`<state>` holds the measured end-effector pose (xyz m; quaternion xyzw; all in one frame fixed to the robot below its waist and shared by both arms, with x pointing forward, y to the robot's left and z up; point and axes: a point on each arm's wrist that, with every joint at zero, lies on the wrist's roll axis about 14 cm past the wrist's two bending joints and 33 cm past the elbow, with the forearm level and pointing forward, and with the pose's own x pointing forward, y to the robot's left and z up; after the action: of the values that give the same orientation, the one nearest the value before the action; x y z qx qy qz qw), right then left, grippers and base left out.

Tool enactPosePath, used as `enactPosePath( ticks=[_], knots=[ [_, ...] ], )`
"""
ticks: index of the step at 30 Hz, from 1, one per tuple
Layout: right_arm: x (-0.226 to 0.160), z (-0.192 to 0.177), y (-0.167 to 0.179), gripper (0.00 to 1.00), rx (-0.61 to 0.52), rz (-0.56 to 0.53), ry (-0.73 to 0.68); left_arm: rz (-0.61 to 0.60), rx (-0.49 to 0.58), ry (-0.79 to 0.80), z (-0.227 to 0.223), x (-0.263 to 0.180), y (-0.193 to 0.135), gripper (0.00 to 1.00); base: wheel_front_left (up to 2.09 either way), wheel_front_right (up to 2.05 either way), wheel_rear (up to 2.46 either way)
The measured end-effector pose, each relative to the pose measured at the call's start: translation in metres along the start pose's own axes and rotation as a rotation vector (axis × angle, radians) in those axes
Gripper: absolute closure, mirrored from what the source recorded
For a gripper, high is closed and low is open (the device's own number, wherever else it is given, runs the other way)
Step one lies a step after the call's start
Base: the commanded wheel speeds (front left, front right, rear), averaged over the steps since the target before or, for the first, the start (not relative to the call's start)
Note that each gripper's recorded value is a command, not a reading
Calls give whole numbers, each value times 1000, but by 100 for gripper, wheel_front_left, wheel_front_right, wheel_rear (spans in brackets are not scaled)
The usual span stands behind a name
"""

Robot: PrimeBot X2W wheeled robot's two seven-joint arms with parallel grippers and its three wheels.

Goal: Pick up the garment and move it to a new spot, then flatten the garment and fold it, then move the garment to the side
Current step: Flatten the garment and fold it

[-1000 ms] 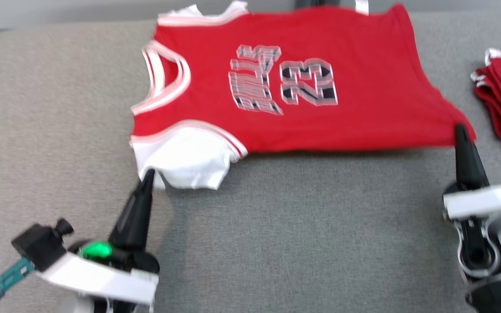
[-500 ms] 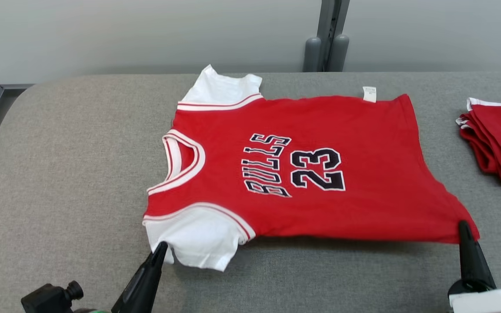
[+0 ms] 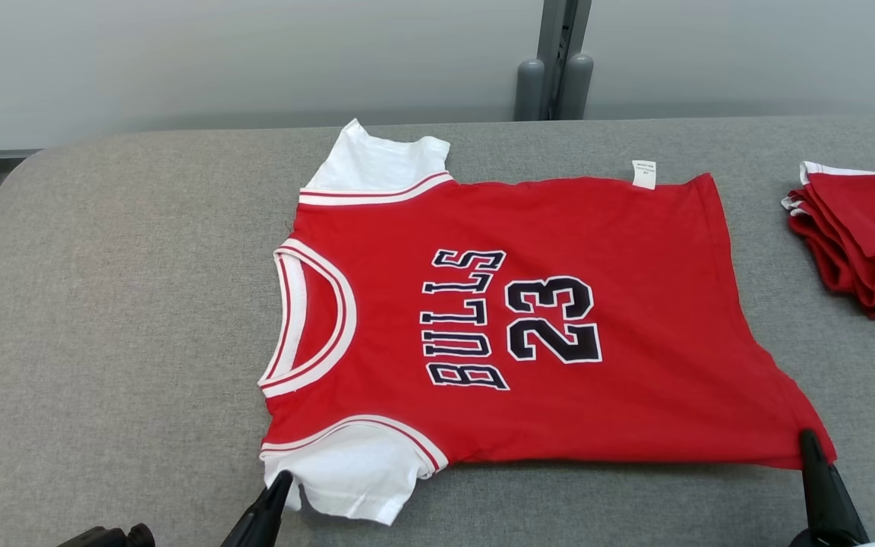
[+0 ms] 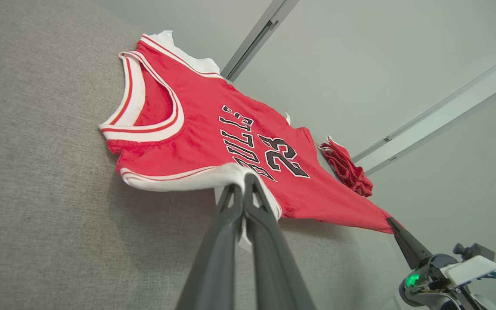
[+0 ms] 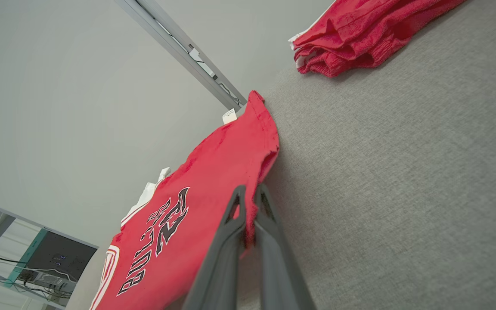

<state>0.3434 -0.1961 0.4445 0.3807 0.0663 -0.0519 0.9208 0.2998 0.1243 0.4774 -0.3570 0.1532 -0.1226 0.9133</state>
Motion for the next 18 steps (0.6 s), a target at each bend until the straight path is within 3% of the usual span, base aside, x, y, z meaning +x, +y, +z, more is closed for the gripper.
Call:
enactPosePath(
  ticks=[18],
  knots=[
    [9,-51,-31,100,2,-114,157,-8,-1,-22,0,22,2,100,0,0,0]
  ],
)
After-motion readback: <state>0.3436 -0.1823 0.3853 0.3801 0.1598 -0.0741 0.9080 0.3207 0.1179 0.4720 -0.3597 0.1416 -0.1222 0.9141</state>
